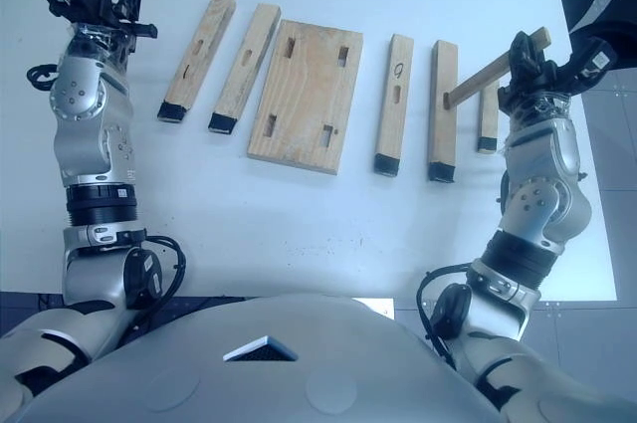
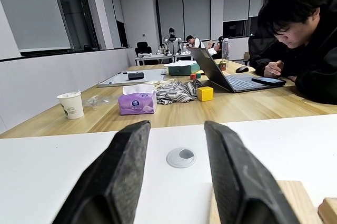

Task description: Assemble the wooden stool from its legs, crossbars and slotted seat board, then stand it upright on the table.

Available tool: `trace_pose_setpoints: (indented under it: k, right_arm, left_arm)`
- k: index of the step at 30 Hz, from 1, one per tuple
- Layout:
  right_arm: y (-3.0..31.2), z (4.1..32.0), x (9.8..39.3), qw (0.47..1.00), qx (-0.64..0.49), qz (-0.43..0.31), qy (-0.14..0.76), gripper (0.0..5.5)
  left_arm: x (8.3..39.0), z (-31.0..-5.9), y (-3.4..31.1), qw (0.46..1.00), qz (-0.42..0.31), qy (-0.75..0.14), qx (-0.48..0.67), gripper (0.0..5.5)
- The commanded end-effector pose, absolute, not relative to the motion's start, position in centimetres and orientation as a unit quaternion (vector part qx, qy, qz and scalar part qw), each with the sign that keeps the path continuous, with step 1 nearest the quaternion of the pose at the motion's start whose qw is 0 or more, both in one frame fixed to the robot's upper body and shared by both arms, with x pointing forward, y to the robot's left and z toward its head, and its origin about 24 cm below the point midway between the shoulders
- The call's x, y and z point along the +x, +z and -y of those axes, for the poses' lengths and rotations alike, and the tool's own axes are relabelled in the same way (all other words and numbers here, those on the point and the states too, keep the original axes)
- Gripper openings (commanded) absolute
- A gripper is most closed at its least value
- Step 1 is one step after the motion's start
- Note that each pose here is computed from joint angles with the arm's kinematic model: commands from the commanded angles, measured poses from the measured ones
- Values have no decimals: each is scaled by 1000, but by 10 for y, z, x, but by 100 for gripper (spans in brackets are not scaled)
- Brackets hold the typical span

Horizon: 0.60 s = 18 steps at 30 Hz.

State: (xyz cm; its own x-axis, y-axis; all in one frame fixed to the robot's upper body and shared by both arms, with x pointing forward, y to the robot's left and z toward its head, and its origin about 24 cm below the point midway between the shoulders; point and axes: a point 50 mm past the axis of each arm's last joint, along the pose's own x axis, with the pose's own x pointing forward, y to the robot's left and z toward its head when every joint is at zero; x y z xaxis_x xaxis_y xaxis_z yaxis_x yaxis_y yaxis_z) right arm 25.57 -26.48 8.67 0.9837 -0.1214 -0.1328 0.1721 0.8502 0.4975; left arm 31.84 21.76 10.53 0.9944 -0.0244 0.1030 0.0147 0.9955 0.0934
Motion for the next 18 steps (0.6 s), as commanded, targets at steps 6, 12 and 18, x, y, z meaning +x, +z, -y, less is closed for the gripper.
trace_pose_setpoints:
  k: [6, 12, 18]
  right_arm:
    - [83, 262, 259, 950, 294, -69, -78, 40]
    - [81, 263, 264, 940, 325, -66, -85, 40]
    - [76, 264, 263, 948, 293, -88, -83, 40]
  left_arm:
    - [319, -220, 107, 997, 55, -3, 53, 187]
    - [321, -219, 108, 997, 58, -2, 49, 187]
    - [322, -219, 107, 997, 61, 1, 47, 187]
